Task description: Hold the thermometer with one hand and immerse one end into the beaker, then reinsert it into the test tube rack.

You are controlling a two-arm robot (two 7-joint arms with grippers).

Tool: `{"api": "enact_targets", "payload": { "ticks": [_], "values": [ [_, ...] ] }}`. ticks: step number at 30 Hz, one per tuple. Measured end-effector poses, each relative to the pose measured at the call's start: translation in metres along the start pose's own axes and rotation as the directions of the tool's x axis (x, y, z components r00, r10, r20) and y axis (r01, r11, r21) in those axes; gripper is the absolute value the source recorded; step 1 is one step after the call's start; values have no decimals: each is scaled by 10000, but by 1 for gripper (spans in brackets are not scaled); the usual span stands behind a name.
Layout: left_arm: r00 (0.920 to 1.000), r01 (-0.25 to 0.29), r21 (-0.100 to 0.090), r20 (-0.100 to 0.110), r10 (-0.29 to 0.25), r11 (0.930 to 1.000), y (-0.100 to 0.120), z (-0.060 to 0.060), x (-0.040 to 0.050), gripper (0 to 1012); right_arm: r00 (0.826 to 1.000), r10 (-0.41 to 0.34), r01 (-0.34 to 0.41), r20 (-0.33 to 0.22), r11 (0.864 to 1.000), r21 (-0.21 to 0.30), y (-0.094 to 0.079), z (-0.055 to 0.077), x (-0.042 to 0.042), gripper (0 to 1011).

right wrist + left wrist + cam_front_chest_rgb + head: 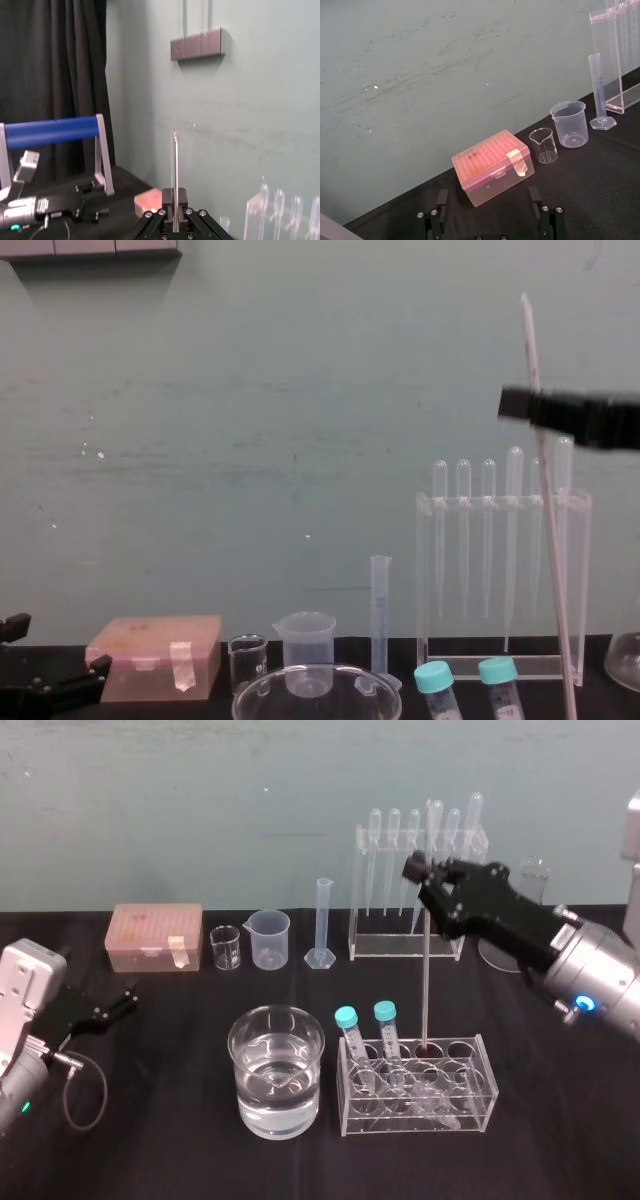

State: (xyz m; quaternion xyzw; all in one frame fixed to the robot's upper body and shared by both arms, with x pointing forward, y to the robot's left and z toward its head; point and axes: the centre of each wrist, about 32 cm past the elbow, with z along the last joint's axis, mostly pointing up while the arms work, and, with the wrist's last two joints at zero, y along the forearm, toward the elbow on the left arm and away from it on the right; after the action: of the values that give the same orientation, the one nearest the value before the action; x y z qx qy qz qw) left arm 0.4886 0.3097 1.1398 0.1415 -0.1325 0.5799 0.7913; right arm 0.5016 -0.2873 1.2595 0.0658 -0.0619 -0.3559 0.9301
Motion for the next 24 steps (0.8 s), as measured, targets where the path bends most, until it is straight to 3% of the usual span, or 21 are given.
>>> {"api": "enact_targets", "payload": {
  "ticks": [5, 8, 11, 12, 16, 20, 21, 24],
  "values": [
    [10000, 0, 0, 0, 0, 10000, 0, 0, 0, 1008, 9997, 229, -232, 68, 9986, 472, 85, 235, 87, 56],
    [10000, 0, 0, 0, 0, 10000, 0, 0, 0, 1008, 9990, 448, -439, -93, 9954, 857, 207, 511, 180, 56],
    [10000, 1, 1, 0, -1, 10000, 0, 0, 0, 1008, 9982, 594, -585, -55, 9925, 1071, 292, 680, 237, 56],
    [10000, 0, 0, 0, 0, 10000, 0, 0, 0, 1008, 9975, 713, -708, 3, 9903, 1194, 367, 779, 278, 56],
    [10000, 0, 0, 0, 0, 10000, 0, 0, 0, 1008, 9944, 1050, -1055, 109, 9842, 1424, 592, 924, 342, 56],
    [10000, 0, 2, 0, 0, 10000, 0, 0, 0, 1008, 9796, 2003, -1956, -128, 9671, 1629, 920, 917, 280, 56],
    [10000, 0, 0, -1, 0, 10000, 0, 0, 0, 1008, 9796, 2003, -1956, -128, 9671, 1629, 920, 917, 280, 56],
    [10000, 0, 0, 0, 0, 10000, 0, 0, 0, 1008, 9557, 2904, -2782, -473, 9442, 1761, 1129, 839, 161, 56]
  ]
}}
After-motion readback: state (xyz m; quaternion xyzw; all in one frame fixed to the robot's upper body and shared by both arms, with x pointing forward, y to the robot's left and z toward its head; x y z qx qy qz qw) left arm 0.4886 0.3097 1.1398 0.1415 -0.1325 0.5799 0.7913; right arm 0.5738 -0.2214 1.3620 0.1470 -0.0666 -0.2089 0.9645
